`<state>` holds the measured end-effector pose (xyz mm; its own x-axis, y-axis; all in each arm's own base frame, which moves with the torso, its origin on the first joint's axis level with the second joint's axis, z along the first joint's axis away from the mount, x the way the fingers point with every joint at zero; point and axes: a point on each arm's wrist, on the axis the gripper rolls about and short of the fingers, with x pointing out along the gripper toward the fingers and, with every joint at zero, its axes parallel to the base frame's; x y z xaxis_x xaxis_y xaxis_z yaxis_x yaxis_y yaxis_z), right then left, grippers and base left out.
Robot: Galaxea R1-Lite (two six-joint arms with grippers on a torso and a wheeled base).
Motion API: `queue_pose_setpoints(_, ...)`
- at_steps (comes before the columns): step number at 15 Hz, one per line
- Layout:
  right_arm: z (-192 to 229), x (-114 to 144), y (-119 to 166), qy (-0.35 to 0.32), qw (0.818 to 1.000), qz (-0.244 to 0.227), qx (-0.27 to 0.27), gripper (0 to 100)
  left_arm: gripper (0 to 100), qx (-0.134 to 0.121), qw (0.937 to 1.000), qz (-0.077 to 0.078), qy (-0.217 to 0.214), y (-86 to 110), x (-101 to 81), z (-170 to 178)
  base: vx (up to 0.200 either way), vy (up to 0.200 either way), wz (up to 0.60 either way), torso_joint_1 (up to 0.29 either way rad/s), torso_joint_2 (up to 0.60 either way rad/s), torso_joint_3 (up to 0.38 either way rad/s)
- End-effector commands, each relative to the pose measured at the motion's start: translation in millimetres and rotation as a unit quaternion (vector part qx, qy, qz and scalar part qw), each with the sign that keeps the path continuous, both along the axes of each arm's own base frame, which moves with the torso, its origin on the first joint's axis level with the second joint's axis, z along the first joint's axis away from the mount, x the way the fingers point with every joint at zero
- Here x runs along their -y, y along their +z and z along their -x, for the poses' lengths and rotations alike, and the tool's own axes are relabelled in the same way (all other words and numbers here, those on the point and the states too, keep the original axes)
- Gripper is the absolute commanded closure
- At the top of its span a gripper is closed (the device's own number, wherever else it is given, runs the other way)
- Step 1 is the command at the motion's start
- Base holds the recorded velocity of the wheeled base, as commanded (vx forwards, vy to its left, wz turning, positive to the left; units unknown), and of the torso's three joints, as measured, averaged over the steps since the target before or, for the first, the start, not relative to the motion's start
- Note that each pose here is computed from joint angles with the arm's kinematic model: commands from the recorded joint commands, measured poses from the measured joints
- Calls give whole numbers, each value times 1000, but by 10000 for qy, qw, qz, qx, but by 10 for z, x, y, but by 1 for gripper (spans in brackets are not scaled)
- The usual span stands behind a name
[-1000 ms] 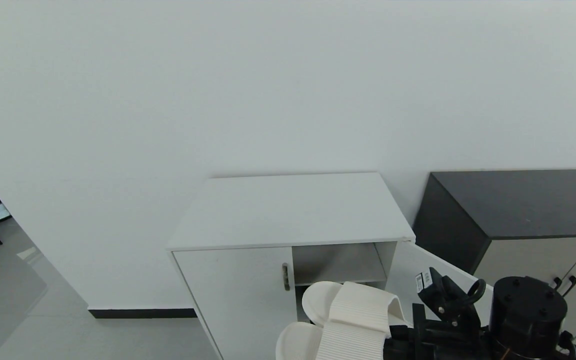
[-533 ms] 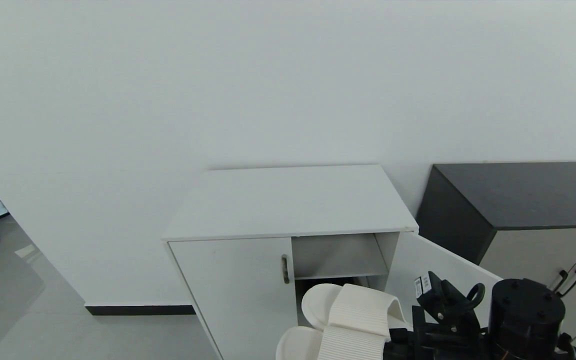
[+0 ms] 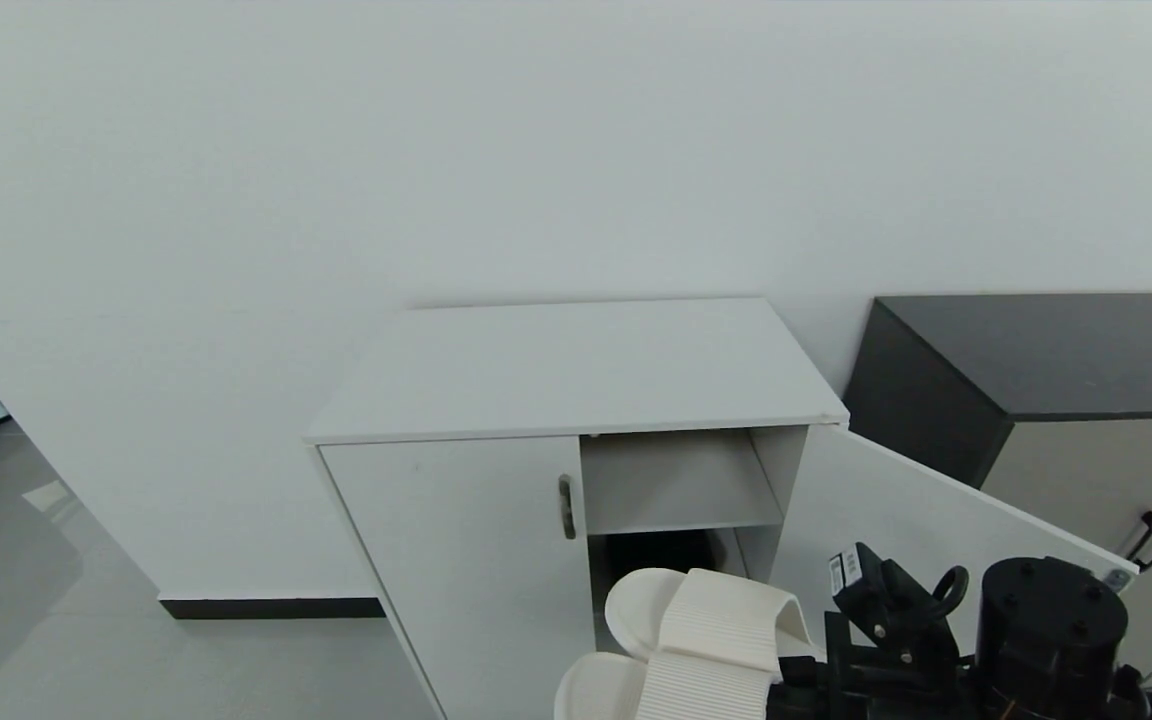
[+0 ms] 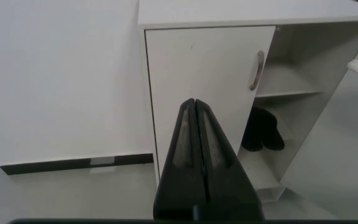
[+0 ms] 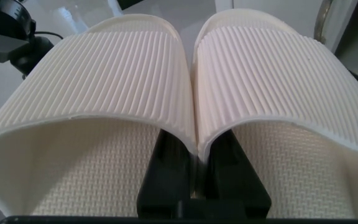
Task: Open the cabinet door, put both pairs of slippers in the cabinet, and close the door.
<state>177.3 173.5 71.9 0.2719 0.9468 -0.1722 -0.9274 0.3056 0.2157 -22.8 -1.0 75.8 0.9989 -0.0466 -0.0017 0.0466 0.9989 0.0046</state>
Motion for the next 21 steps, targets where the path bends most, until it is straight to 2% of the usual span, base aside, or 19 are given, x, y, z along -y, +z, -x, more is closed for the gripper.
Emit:
queue_pose_setpoints(1,-2,-3,-13,4,10000,15,-17,100,100,0,10000,8,3,0,0,0,0,0,0,-256,559,295)
queue_pose_setpoints(3,-5,-6,-28,4,10000,35,-40,100,100,-1,10000,46,3,0,0,0,0,0,0,-249,557,295)
queue_pose_setpoints(21,24,0,-74,54,9999,151,-35,100,100,-1,10000,46,3,0,0,0,0,0,0,-205,498,290)
